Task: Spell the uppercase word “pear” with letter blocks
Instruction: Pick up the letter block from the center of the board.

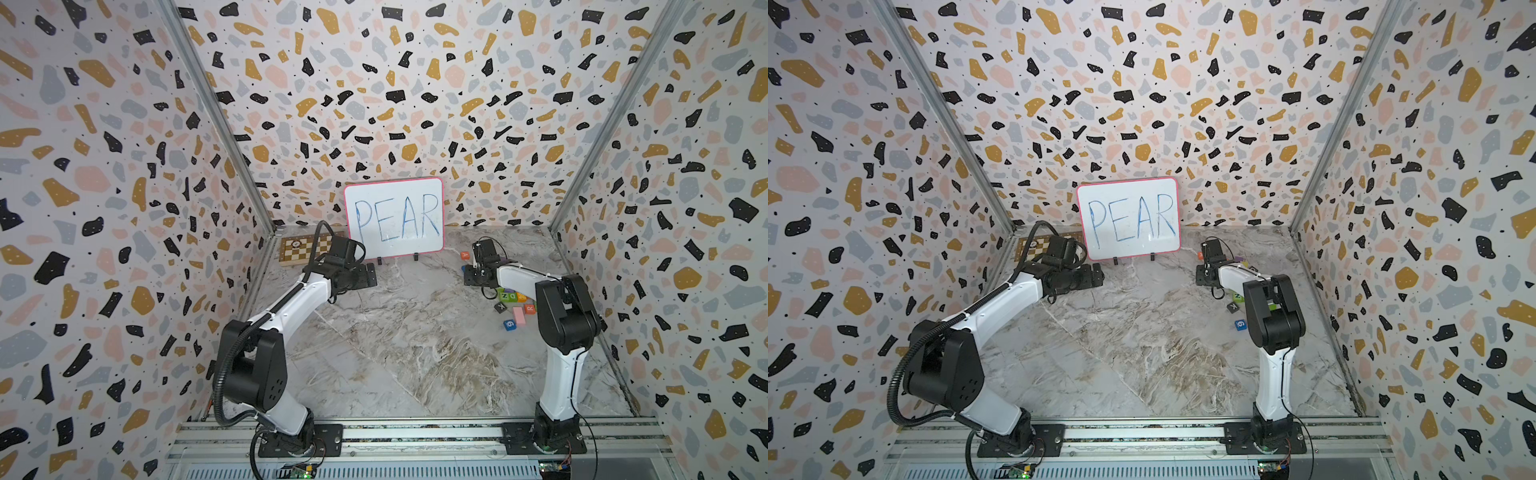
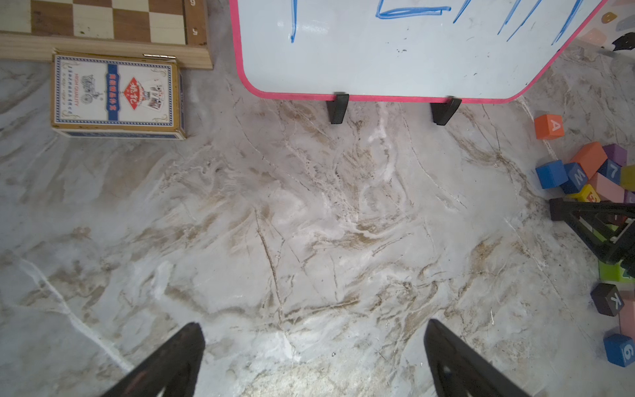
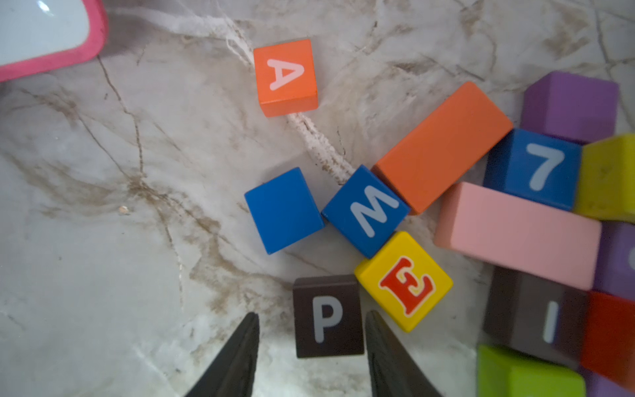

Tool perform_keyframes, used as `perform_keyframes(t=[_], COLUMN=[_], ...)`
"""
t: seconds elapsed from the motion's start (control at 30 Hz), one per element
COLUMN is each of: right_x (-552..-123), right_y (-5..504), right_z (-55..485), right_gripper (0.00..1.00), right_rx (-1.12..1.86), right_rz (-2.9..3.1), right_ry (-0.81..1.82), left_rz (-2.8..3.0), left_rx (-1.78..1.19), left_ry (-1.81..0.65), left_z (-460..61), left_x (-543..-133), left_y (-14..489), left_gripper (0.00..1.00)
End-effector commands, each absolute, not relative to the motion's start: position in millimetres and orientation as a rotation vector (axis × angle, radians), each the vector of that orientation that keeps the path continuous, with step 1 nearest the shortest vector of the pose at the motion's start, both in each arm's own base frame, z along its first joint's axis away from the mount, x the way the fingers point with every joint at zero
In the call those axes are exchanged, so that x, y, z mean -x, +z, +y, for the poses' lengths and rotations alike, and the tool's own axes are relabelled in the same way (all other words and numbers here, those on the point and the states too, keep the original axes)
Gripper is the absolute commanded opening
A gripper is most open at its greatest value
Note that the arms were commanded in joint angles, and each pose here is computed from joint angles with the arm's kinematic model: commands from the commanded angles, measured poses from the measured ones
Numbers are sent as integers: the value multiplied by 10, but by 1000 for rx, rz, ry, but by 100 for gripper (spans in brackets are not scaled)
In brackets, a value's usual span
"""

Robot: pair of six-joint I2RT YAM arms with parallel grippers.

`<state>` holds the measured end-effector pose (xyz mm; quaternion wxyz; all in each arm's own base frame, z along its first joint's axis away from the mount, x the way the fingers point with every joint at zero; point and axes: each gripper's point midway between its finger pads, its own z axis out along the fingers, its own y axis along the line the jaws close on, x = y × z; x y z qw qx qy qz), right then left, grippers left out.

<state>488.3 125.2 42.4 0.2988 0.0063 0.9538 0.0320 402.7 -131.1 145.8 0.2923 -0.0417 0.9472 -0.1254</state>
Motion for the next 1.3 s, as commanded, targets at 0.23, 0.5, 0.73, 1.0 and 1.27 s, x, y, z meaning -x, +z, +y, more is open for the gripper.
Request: perform_keyframes(t=[0.23,0.5,0.73,1.0,1.27], right_x=[-5005,-5026,-5062,-5050,-4955], right_y=[465,413,410,443,610], right_z=[1181,1170,1155,1192,1381], right_gripper=[47,40,38,34,32], right_rx=[-46,-43,-44,-35,-18], right_rz=[2526,2535,2533,2536,2516], right_ry=[60,59,51,61,73], left_rz=[2511,2517,2523,2520,2533], left_rx=[113,114,117,121,134], left_ry=[-360,-367,-372,-383,-397], left_z=[-1380,-1403,-1410,-1413,-1387], left_x=[-4071,-4074,-4063,-4046,-3897], left_y=[1524,1510,1498,1539,1577], left_gripper=[99,99,99,99,99])
